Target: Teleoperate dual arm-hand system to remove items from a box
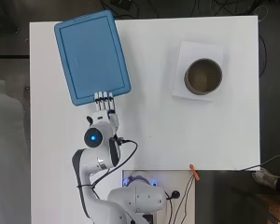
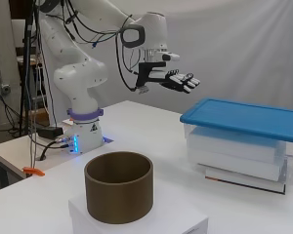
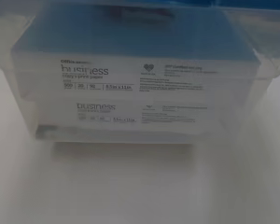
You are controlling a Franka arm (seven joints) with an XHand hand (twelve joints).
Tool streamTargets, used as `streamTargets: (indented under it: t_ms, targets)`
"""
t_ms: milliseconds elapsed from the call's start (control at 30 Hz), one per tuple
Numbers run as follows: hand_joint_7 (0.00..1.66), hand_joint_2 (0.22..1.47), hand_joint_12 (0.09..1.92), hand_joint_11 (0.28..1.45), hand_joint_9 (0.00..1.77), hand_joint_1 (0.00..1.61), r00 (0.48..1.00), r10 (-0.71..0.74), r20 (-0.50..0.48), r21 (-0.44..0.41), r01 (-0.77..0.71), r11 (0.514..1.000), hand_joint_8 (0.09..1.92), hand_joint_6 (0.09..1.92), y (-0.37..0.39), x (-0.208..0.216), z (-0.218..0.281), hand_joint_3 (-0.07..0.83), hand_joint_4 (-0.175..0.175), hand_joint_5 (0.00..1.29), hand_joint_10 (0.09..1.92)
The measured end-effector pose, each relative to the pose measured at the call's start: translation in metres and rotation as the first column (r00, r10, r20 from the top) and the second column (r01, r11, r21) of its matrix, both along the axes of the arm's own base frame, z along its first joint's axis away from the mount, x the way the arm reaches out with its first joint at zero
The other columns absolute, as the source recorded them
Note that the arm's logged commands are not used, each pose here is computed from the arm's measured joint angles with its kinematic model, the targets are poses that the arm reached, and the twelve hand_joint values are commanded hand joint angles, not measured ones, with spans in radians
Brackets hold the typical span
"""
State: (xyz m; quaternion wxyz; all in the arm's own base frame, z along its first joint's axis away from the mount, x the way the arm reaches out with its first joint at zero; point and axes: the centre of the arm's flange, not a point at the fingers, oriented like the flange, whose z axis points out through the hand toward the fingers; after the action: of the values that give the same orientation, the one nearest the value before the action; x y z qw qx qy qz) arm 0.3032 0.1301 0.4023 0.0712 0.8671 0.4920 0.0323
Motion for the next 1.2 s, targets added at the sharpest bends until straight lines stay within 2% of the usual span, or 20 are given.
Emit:
streamTargets:
  t_ms: [133,267,367,467,567,667,733,800,833,867,900,967,1067,1100,1133,1167,1200]
  targets:
    - [0.14,1.01,0.09,0.38,0.23,0.22,0.999,-0.045,-0.030,-0.015,0.045,0.999,0.09,0.09,0.000,0.010,-0.001,0.000,-0.091,0.08,0.09]
    - [0.12,0.96,0.09,0.37,0.21,0.34,0.990,-0.083,-0.116,-0.046,0.078,0.996,0.09,0.09,-0.005,0.030,-0.016,-0.020,-0.093,0.06,0.09]
    - [0.09,0.94,0.09,0.37,0.20,0.41,0.982,-0.077,-0.171,-0.071,0.066,0.995,0.09,0.09,-0.013,0.043,-0.035,-0.018,-0.097,0.05,0.09]
    - [0.11,0.94,0.09,0.38,0.21,0.43,0.985,-0.024,-0.169,-0.076,0.011,0.997,0.09,0.09,-0.011,0.048,-0.040,-0.014,-0.098,0.06,0.09]
    - [0.12,0.93,0.09,0.38,0.23,0.43,0.988,0.031,-0.152,-0.151,-0.054,0.987,0.09,0.09,-0.002,0.051,-0.046,-0.011,-0.090,0.07,0.09]
    - [0.14,0.94,0.09,0.38,0.25,0.44,0.985,0.116,-0.129,-0.260,-0.147,0.954,0.09,0.09,0.020,0.057,-0.048,-0.007,-0.076,0.08,0.09]
    - [0.15,1.00,0.09,0.38,0.25,0.51,0.984,0.139,-0.113,-0.296,-0.167,0.941,0.09,0.09,0.030,0.060,-0.042,0.007,-0.068,0.12,0.09]
    - [0.21,1.15,0.09,0.38,0.30,0.74,0.984,0.143,-0.108,-0.316,-0.170,0.933,0.09,0.09,0.039,0.064,-0.036,0.036,-0.056,0.21,0.09]
    - [0.21,1.18,0.09,0.38,0.31,0.70,0.985,0.141,-0.098,-0.333,-0.166,0.928,0.09,0.09,0.046,0.067,-0.031,0.033,-0.060,0.23,0.09]
    - [0.20,1.16,0.09,0.38,0.30,0.55,0.987,0.135,-0.091,-0.345,-0.158,0.925,0.09,0.09,0.049,0.068,-0.028,0.014,-0.071,0.22,0.09]
    - [0.23,1.08,0.09,0.38,0.32,0.37,0.989,0.123,-0.086,-0.349,-0.146,0.926,0.09,0.09,0.050,0.070,-0.025,-0.002,-0.087,0.22,0.09]
    - [0.22,0.99,0.09,0.38,0.33,0.18,0.988,0.118,-0.097,-0.343,-0.145,0.928,0.09,0.09,0.047,0.072,-0.027,-0.013,-0.103,0.15,0.09]
    - [0.14,1.00,0.09,0.39,0.28,0.14,0.984,0.067,-0.165,-0.345,-0.121,0.931,0.09,0.09,0.044,0.076,-0.037,0.003,-0.105,0.06,0.09]
    - [0.13,1.11,0.09,0.39,0.27,0.23,0.983,0.016,-0.184,-0.357,-0.082,0.931,0.09,0.09,0.044,0.080,-0.033,0.017,-0.104,0.05,0.09]
    - [0.15,1.15,0.09,0.39,0.27,0.18,0.981,-0.011,-0.195,-0.366,-0.062,0.929,0.09,0.09,0.044,0.082,-0.030,0.009,-0.106,0.06,0.09]
    - [0.47,1.19,0.48,0.52,0.58,0.14,0.976,-0.035,-0.215,-0.366,-0.047,0.929,0.52,0.13,0.043,0.085,-0.030,0.006,-0.038,0.38,0.50]
    - [0.82,1.22,1.06,0.77,0.95,0.16,0.969,-0.057,-0.239,-0.353,-0.033,0.935,1.12,0.80,0.041,0.088,-0.034,0.006,0.050,0.61,1.09]
